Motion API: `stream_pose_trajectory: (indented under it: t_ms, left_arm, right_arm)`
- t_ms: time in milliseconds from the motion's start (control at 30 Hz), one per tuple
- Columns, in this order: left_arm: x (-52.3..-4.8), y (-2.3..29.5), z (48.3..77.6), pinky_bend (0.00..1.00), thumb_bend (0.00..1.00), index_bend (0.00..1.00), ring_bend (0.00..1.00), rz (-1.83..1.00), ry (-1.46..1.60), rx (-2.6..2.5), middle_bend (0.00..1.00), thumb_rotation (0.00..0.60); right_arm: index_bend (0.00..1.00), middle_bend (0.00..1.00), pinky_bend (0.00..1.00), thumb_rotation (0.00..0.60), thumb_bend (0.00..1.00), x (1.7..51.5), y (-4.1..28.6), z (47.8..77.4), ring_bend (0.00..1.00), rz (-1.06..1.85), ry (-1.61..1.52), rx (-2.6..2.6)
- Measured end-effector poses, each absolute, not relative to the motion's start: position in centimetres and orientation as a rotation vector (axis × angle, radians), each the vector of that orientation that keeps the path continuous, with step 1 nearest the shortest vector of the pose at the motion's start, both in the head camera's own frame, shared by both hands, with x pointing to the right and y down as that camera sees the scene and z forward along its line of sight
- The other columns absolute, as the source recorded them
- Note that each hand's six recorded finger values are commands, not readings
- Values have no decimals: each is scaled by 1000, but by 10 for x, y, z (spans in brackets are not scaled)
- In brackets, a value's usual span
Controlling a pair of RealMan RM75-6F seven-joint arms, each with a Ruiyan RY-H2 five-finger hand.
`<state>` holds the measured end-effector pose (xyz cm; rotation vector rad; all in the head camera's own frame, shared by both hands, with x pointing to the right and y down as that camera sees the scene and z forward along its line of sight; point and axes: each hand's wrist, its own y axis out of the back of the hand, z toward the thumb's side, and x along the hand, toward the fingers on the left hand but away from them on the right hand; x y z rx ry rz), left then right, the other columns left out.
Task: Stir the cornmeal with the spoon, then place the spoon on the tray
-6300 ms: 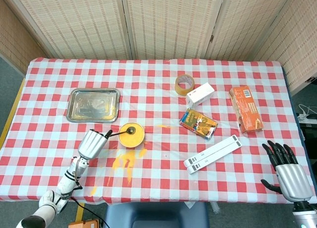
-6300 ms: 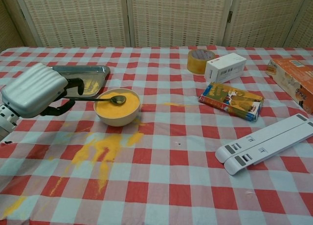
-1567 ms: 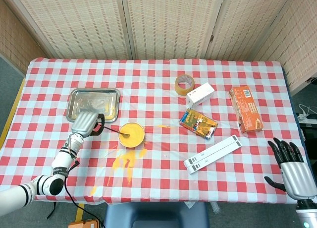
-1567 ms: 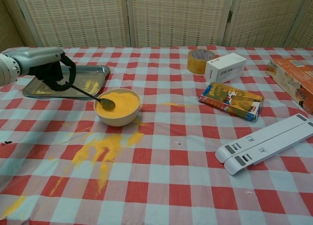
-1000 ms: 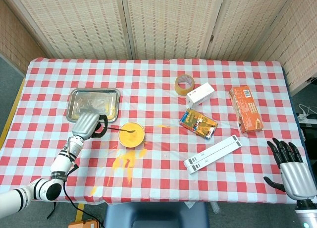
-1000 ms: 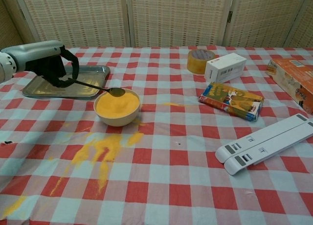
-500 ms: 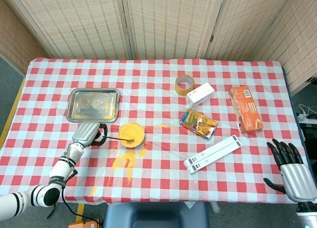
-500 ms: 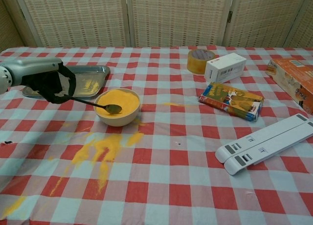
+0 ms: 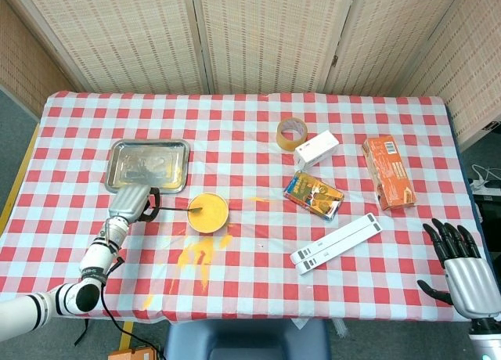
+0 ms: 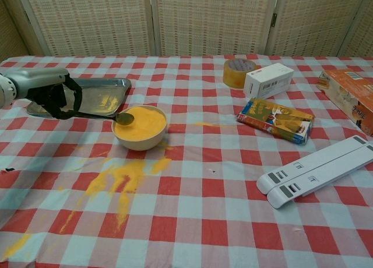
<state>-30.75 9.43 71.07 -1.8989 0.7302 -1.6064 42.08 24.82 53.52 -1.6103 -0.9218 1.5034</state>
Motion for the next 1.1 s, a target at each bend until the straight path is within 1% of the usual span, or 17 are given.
stream_pose_trajectory:
  t_ms: [333,767,1100]
  left_arm:
    - [-307,88,711,1000,809,870,1000,-1571,693,-1775,1000,600]
    - [-275,97,692,1000,809,870,1000,-1473,634,-1755,1000,600]
    - [-261,101,694,1000,808,871,1000,-1488,521,-1669,1000,600]
  right_arm:
    - [0,0,0,600,54,421,247,536,0,1510,-922,-1608]
    - [0,0,0,600,54,421,248,532,0,1492,-931,-1617]
    - [0,0,0,600,55,423,248,526,0,1476,-949,-1620]
